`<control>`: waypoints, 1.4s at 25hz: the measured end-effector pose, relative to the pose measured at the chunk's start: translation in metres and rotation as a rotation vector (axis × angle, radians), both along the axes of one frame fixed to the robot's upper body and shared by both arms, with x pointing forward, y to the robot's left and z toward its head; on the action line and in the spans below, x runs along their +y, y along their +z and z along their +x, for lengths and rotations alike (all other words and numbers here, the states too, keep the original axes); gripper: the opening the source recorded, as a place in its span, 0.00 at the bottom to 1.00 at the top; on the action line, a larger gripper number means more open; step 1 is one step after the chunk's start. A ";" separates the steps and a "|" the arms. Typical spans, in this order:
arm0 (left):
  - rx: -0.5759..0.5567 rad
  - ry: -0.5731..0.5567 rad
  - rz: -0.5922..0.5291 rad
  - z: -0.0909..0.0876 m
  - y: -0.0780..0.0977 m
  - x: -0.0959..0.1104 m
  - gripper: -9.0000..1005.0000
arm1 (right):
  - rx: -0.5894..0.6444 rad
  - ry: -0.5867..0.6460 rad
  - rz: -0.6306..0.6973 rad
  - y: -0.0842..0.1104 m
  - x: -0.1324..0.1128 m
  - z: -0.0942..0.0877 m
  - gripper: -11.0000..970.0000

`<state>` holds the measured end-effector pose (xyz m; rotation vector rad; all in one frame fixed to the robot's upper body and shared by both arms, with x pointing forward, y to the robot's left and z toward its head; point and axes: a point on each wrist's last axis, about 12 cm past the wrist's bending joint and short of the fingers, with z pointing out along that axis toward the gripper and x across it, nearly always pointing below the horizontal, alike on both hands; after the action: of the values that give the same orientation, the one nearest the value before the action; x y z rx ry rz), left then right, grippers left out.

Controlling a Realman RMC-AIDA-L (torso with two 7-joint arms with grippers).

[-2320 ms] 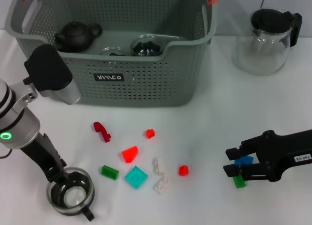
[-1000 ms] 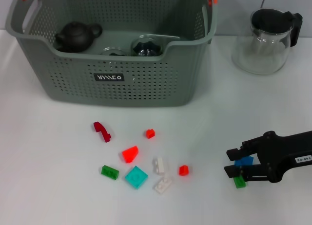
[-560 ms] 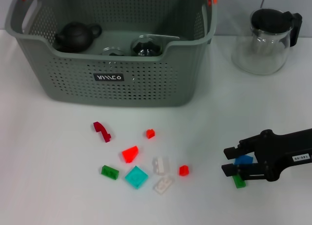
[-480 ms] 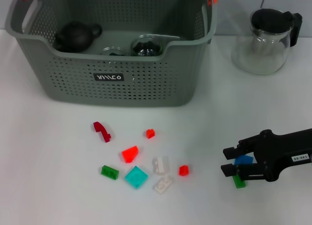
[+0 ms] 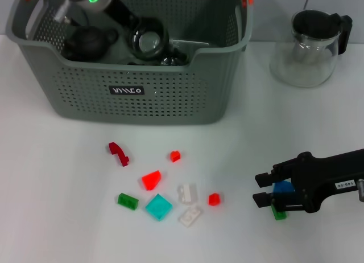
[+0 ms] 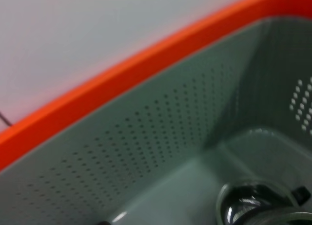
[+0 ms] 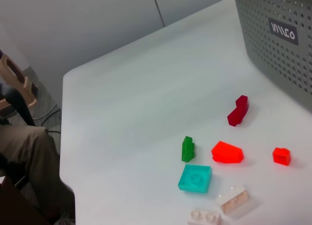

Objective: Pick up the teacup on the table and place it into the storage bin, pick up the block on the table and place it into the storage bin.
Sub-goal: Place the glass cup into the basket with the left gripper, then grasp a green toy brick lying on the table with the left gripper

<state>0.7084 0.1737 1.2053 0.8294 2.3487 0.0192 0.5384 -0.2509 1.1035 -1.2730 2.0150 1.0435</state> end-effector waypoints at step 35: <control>-0.246 -0.504 -1.239 -0.155 0.045 0.159 0.51 | 0.000 -0.003 0.001 0.000 -0.002 0.001 0.48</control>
<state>0.5537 0.3327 1.2498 0.6428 1.4049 -1.2993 0.5396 -0.2528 1.1035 -1.2687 2.0155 1.0427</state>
